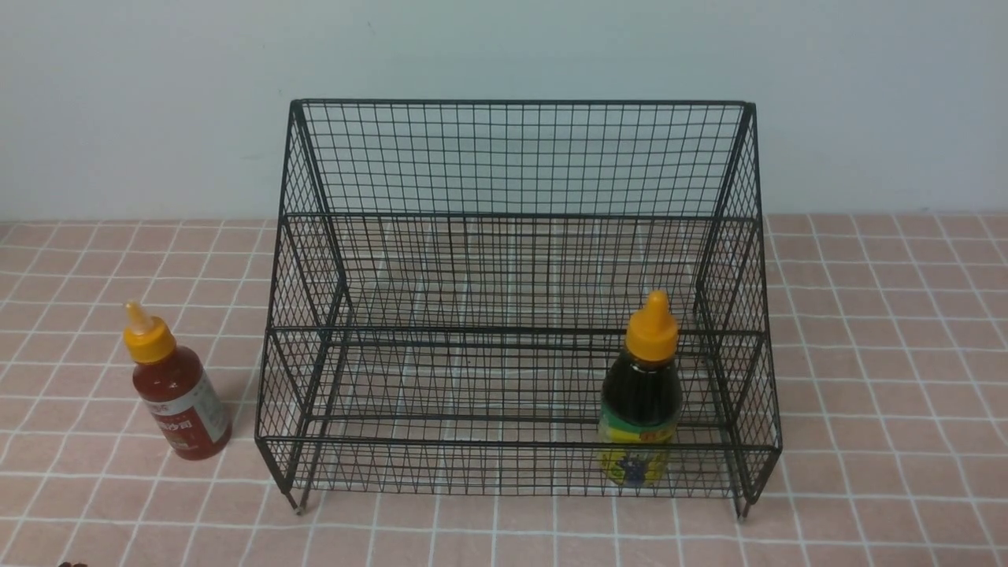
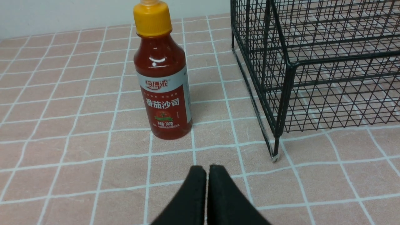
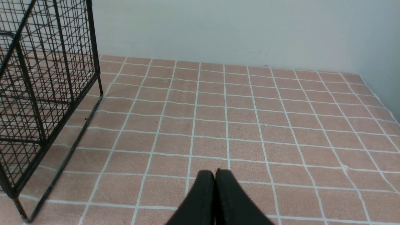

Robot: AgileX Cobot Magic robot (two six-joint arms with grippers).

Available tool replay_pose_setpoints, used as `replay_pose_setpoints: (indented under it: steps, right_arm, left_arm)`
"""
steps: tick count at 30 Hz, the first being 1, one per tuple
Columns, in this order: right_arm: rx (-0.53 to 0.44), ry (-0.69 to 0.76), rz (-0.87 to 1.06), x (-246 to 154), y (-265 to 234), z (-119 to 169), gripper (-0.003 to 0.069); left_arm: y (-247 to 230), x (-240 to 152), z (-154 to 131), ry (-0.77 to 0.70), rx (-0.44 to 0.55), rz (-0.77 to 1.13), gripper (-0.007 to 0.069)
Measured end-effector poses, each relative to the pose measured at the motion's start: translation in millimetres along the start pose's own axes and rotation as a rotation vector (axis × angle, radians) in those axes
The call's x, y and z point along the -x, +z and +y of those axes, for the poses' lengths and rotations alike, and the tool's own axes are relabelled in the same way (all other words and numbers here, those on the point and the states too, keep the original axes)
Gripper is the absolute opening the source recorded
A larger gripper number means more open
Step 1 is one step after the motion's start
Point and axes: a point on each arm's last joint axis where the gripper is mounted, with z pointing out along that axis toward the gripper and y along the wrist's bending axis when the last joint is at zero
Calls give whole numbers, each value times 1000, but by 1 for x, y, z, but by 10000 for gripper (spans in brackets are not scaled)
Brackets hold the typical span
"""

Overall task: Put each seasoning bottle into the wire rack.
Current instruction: Use the left arm to grab the condiment bottle closest to it

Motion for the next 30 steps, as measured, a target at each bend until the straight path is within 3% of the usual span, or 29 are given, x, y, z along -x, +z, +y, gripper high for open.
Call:
replay_pose_setpoints:
  steps: [3,10,14,18,24,28,29,30]
  right_arm:
    - [0,-1,0,0,0,0,-12]
    - [-1,-9,0,0,0,0,-12]
    - [-1,-7,0,0,0,0,-12]
    - [-2,-7,0,0,0,0,-12]
    - [-2,-7,0,0,0,0,-12]
    - [-2,-9,0,0,0,0,-12]
    - [-2,-9,0,0,0,0,-12]
    - [-2,-9,0,0,0,0,-12]
  left_arm:
    - [0,8,-2,-101,-22,-94,-7]
    - [-15,49,8,-419,-39,-591,-7]
    - [-26,63,13,-409,-5,-765,-7]
    - [-33,88,12,-379,-13,-756,-7]
    - [-16,152,0,-348,-88,-356,-7]
    - [28,180,-12,-301,-144,211,-7]
    - [33,183,-12,-298,-145,238,-7]
    - [46,187,-14,-272,-156,393,-7]
